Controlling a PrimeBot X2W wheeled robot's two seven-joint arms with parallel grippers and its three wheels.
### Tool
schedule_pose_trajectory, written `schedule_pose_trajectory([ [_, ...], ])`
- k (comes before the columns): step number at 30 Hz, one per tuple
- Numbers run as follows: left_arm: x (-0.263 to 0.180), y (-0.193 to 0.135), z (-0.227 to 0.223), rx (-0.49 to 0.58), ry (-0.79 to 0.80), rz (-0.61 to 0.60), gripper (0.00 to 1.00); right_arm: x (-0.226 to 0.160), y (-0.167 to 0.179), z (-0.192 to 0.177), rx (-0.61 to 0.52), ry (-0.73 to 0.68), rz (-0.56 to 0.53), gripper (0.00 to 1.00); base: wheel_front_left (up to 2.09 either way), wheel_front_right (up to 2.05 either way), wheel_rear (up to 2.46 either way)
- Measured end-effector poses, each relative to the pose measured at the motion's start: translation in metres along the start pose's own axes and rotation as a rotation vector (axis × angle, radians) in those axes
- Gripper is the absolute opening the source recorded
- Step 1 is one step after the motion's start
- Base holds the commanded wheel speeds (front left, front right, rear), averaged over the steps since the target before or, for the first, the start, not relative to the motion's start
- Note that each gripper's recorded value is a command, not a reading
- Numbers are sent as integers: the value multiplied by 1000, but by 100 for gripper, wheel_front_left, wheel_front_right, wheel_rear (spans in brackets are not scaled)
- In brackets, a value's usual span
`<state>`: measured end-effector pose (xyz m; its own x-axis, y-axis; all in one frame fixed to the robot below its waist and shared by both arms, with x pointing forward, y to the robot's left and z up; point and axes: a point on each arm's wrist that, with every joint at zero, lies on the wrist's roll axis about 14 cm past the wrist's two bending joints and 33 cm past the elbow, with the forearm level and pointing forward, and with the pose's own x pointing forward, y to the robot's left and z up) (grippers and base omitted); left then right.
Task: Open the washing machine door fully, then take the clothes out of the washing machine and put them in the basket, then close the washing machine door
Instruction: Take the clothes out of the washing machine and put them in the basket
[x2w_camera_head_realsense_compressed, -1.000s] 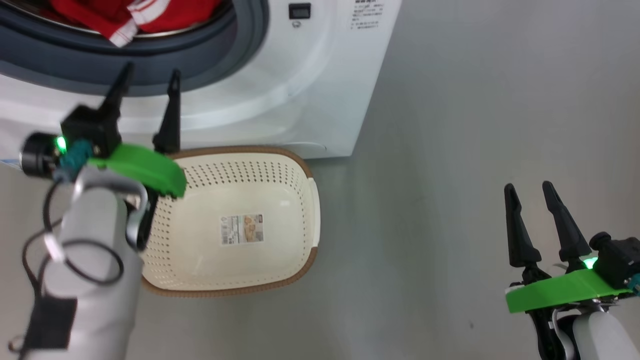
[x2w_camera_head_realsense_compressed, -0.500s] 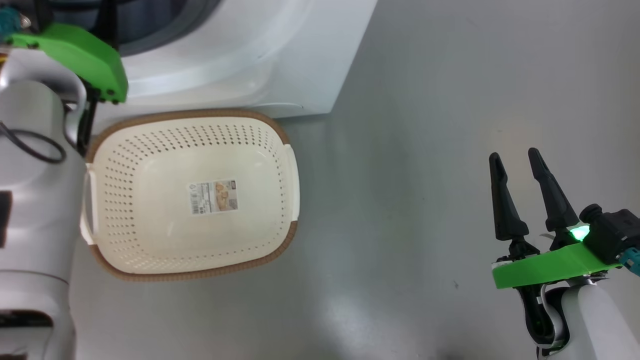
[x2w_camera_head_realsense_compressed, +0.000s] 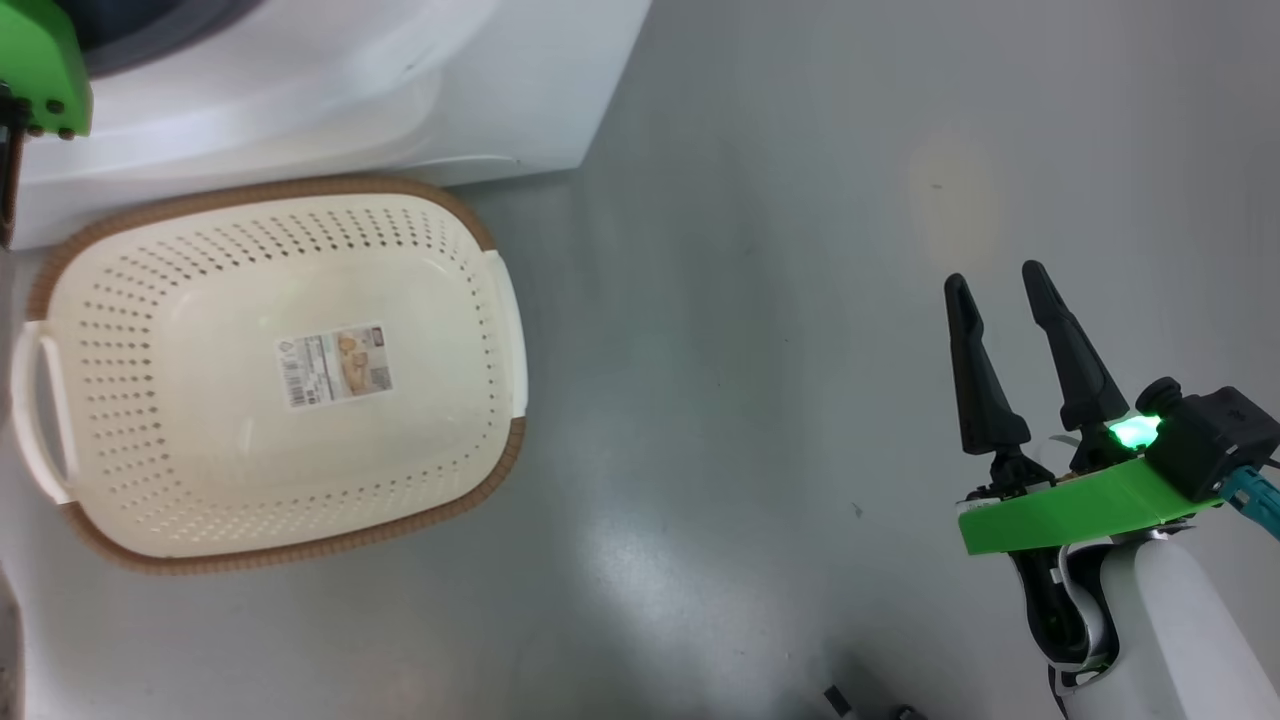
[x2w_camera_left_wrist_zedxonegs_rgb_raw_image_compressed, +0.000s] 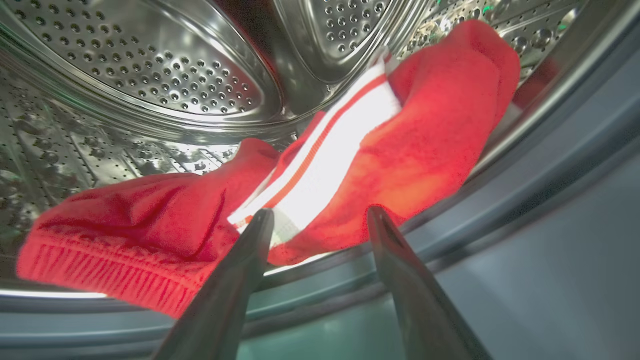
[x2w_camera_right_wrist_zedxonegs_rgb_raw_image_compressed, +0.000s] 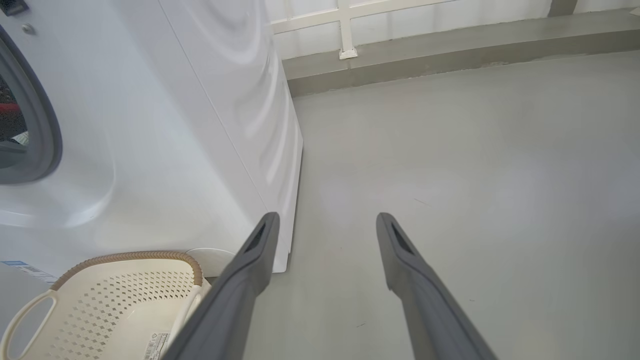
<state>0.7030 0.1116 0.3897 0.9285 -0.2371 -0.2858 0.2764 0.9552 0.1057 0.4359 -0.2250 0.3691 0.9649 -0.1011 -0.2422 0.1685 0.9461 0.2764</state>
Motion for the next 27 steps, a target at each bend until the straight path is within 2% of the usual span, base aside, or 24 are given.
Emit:
schedule_pose_trajectory([
  [5,10,-10,-19,15,46,-25,100,-1,-7,-5,-1,14,-21,100,0,0,0],
  [13,21,-11,-15,41,30,-14,100,-3,-8,-6,1,20,-23,100,0,0,0],
  [14,21,-10,-15,46,29,-7,96,-3,-8,-6,1,19,-23,100,0,0,0],
  [15,21,-9,-14,49,26,0,50,-3,-8,-6,2,19,-22,100,0,0,0],
  [17,20,-8,-13,53,23,5,0,-2,-7,-5,2,17,-20,100,0,0,0],
  [22,18,-6,-8,53,5,17,0,-2,-5,-4,4,12,-15,100,0,0,0],
  [27,15,-3,1,2,-27,39,0,0,-2,-3,9,8,-6,100,0,0,0],
])
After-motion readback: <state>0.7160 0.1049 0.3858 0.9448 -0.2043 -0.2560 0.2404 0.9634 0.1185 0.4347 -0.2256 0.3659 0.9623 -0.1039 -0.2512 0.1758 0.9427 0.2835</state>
